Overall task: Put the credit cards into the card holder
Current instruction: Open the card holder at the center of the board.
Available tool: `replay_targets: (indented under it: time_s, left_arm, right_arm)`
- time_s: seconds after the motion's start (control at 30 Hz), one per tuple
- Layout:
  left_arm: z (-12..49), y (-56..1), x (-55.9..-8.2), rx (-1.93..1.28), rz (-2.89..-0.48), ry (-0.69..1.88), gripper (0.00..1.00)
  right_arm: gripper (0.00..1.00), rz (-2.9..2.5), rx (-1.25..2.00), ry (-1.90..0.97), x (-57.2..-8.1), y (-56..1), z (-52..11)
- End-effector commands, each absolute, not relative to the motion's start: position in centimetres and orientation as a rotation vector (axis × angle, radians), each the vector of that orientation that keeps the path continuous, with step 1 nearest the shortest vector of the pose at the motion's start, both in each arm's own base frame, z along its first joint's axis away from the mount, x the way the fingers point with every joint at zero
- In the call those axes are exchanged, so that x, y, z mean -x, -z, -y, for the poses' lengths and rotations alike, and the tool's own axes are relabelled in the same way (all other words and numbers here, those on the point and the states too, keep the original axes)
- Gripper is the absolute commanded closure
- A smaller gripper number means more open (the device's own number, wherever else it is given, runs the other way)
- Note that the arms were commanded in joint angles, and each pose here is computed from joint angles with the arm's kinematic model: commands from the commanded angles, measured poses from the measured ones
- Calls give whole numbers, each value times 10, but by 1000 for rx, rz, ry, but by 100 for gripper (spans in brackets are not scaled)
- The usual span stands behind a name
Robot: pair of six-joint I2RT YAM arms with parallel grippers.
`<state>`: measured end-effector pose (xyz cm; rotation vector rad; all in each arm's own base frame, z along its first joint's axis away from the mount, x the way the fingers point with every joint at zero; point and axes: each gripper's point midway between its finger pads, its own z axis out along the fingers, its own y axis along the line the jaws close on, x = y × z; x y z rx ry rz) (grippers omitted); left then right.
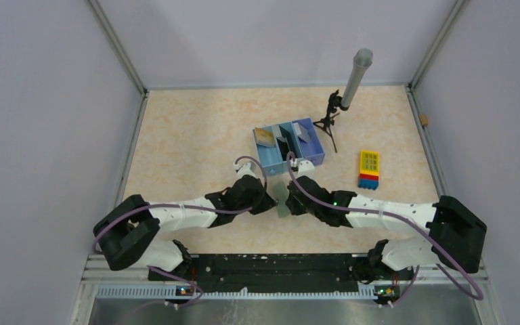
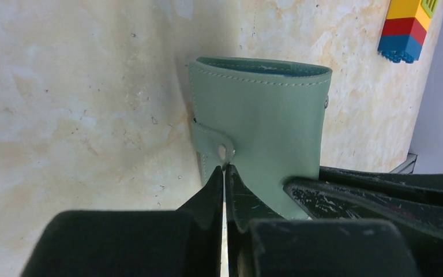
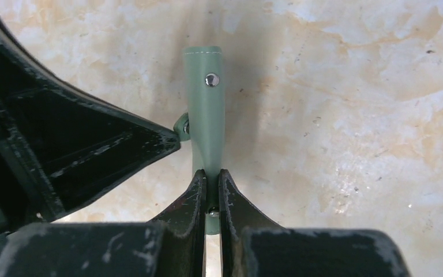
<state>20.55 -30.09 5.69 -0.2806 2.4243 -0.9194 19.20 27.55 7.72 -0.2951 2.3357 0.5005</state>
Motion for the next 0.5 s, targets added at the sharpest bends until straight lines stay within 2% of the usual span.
replay_targets:
  time_s: [0.0, 0.23, 0.33, 0.47]
  left_arm:
    - [276, -46, -205, 321, -2441, 786, 100]
    - [265, -44, -202, 337, -2445, 747, 100]
    - [275, -56, -205, 263, -2405, 813, 100]
    - [297, -80, -212, 114, -2332, 903, 73]
  right_arm:
    - [100, -2390, 270, -321, -189, -63, -249]
    - [100, -2410, 264, -292, -188, -55, -246]
    - [100, -2405, 275, -336, -186, -56, -251]
    - [100, -2397, 290, -406, -183, -60, -260]
